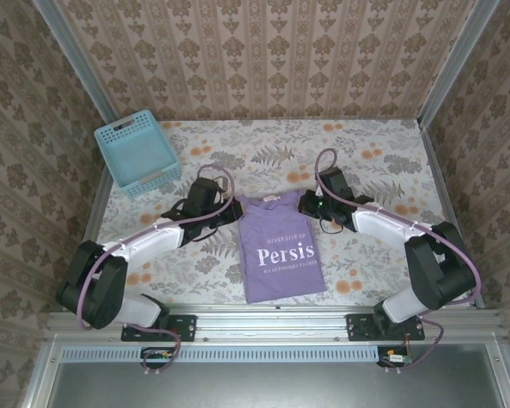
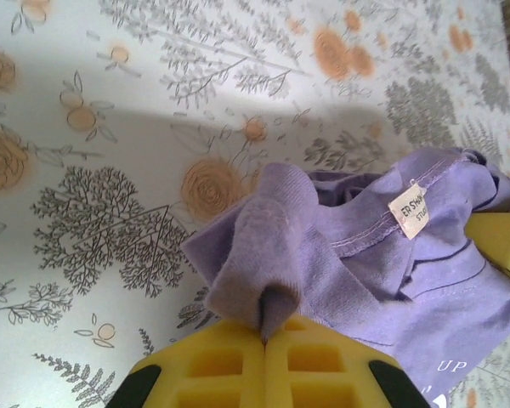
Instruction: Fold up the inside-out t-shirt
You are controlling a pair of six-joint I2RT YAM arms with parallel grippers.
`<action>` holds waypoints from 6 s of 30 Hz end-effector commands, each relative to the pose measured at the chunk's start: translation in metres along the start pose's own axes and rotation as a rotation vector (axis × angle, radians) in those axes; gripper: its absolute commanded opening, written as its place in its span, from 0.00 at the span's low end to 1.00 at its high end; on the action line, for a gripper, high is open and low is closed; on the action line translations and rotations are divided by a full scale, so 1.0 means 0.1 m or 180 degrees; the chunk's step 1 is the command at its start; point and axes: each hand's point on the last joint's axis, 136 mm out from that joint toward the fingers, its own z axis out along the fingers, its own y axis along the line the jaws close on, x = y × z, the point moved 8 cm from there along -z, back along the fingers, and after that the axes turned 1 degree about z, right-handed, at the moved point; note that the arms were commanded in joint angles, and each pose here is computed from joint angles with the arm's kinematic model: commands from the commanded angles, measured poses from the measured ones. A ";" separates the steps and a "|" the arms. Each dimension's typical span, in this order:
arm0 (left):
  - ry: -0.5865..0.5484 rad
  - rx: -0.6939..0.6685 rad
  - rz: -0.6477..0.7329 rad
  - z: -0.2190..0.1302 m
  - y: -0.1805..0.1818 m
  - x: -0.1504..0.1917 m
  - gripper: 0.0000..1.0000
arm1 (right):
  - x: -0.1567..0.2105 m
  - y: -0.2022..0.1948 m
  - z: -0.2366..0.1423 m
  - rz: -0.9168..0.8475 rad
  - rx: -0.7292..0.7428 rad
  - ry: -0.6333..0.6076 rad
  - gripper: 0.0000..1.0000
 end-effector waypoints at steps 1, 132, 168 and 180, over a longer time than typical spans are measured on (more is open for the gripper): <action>-0.0284 0.0115 0.0113 -0.16 -0.14 -0.37 0.00 | -0.35 0.25 -0.20 -0.0012 -0.0379 -0.0306 0.00; -0.1299 -0.1000 0.0181 -1.09 0.61 -0.15 0.85 | -0.55 -0.12 0.76 -0.1378 0.2110 0.0690 0.91; -0.1342 -0.1370 -0.0014 -1.22 0.92 -0.24 0.90 | -2.60 -2.39 0.43 -0.1539 0.2782 0.0676 0.92; -0.1279 -0.1772 0.0046 -1.18 0.98 -0.46 1.00 | -2.68 -1.61 -0.12 -0.1593 0.2450 0.0188 0.92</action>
